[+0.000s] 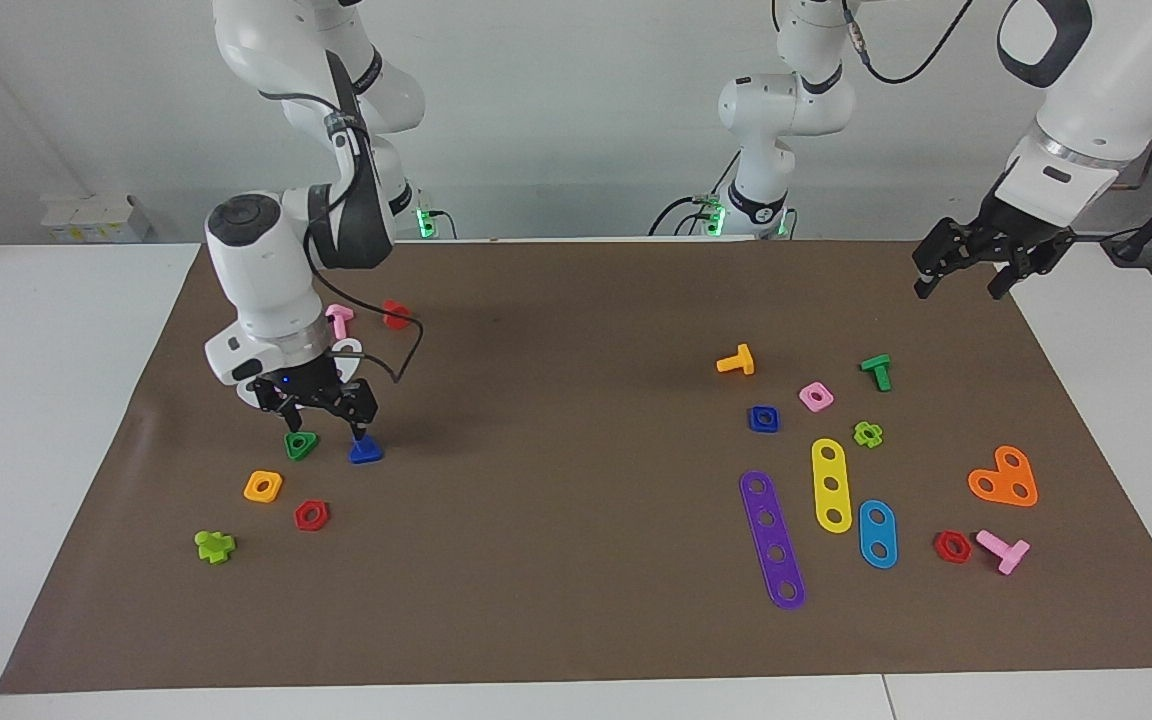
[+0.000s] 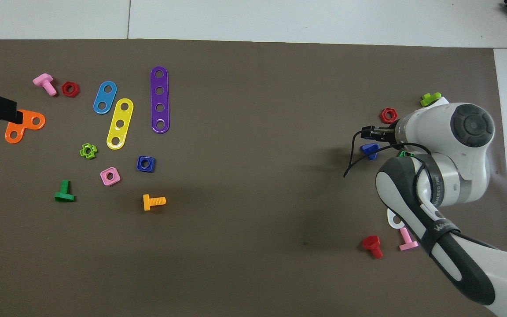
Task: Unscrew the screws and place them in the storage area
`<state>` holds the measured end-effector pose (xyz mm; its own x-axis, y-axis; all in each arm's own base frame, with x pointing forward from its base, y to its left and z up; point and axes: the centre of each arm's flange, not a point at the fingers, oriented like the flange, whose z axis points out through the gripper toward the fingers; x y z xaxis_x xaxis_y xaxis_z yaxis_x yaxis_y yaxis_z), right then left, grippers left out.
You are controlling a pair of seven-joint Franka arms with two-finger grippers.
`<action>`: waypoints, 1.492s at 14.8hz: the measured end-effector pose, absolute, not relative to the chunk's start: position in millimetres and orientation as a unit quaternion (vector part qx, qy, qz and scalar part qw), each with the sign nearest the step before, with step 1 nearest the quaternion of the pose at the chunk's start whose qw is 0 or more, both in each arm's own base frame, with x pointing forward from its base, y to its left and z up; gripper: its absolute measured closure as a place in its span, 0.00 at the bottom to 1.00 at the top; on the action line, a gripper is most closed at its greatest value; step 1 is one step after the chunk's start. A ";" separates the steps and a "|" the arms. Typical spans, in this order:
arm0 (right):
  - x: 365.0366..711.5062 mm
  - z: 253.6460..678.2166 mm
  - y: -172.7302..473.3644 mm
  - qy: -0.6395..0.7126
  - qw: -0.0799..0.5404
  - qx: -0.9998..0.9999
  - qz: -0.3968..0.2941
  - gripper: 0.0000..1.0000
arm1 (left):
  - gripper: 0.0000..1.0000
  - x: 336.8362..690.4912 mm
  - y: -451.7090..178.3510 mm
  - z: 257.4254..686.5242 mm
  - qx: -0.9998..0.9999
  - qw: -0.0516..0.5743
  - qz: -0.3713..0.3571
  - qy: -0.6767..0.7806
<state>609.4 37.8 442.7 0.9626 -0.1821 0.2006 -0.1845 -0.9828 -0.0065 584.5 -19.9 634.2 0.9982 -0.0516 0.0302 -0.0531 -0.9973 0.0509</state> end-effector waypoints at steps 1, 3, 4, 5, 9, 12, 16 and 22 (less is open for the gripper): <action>606.1 467.1 34.1 -0.096 0.007 0.990 0.105 0.00 | 0.00 583.3 -21.1 631.7 0.999 0.027 0.011 -0.026; 592.9 511.0 30.2 -0.101 0.008 0.989 0.109 0.00 | 0.00 578.8 -24.2 624.8 0.999 0.023 0.002 -0.029; 585.1 530.4 30.0 -0.101 0.010 0.989 0.105 0.00 | 0.00 576.6 -25.9 621.6 0.999 0.021 -0.002 -0.030; 578.2 549.1 30.2 -0.102 0.012 0.990 0.098 0.00 | 0.00 574.2 -27.2 618.7 0.999 0.020 -0.006 -0.031; 564.5 605.1 34.2 -0.107 0.004 0.992 0.067 0.00 | 0.00 566.3 -30.6 613.0 0.999 0.019 -0.015 -0.034; 559.0 623.8 33.1 -0.110 -0.001 0.993 0.049 0.00 | 0.00 564.9 -32.1 614.7 0.999 0.014 -0.014 -0.034; 554.5 628.1 31.3 -0.112 0.003 0.993 0.028 0.00 | 0.00 564.2 -31.2 616.0 1.000 0.004 -0.012 -0.020; 550.9 624.5 31.0 -0.112 0.006 0.994 0.010 0.00 | 0.00 564.5 -25.1 615.6 1.000 0.002 -0.012 -0.015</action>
